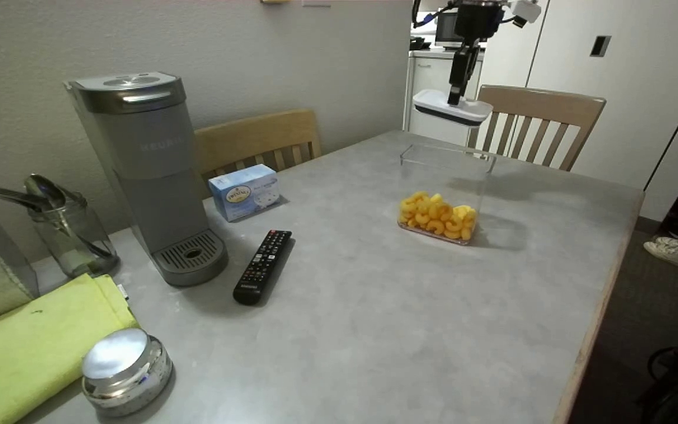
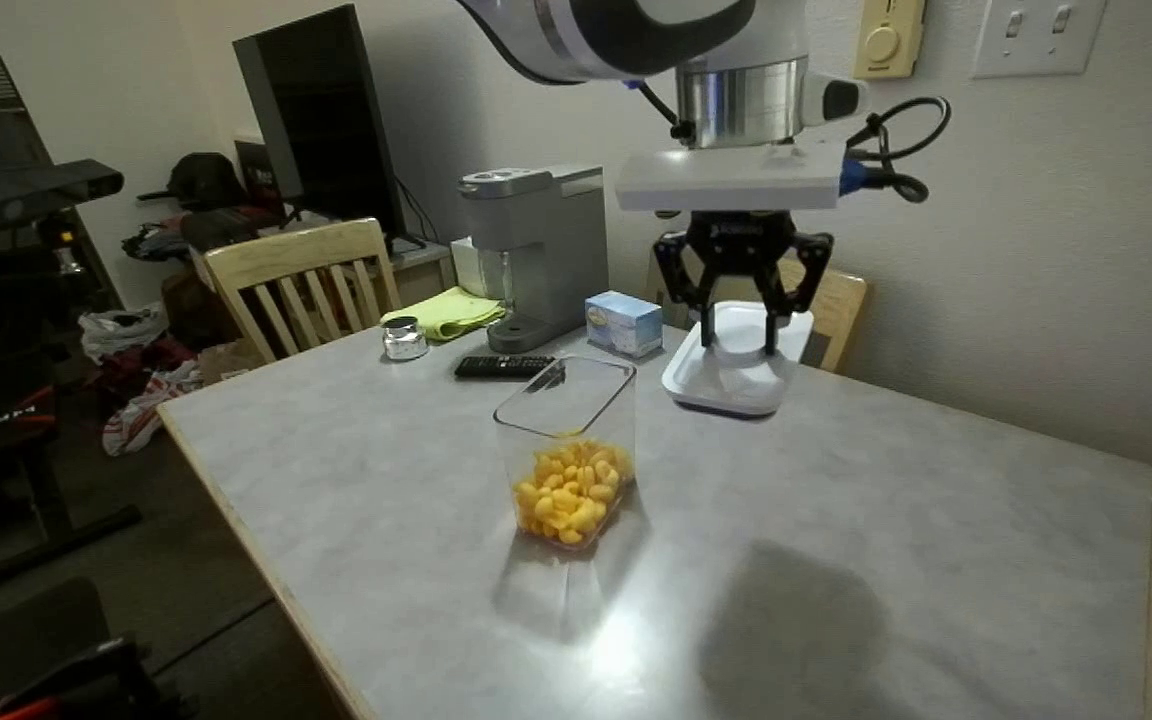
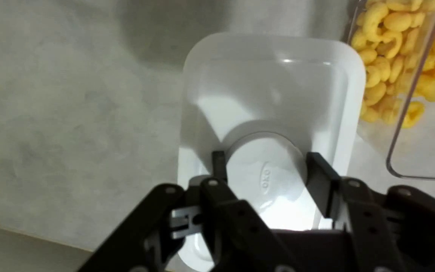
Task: Use the lid to close the container
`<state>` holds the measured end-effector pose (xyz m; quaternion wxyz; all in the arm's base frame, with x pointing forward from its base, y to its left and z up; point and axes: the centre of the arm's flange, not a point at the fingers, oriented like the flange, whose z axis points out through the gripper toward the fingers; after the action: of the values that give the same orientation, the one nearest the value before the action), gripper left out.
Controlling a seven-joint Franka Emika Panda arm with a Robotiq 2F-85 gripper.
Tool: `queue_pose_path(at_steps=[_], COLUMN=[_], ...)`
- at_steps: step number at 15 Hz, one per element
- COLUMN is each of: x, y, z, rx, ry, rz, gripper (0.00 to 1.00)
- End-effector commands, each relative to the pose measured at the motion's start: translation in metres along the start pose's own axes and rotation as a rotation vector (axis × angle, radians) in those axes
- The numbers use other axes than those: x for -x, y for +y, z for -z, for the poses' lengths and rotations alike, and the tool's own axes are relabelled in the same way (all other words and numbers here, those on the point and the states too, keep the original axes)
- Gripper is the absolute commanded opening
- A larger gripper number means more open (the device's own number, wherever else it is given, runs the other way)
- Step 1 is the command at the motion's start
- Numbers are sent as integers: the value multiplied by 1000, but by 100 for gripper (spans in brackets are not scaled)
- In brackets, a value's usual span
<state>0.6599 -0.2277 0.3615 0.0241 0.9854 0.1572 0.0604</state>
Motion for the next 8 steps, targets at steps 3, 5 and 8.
queue_pose_path(at_steps=[3,5,8], x=[-21,-26,-31], y=[-16,-23,-35], z=[37,41,41], rx=[-33,-39,-42], ry=[4,2,0], rz=[90,96,84], gripper=[29,29,29])
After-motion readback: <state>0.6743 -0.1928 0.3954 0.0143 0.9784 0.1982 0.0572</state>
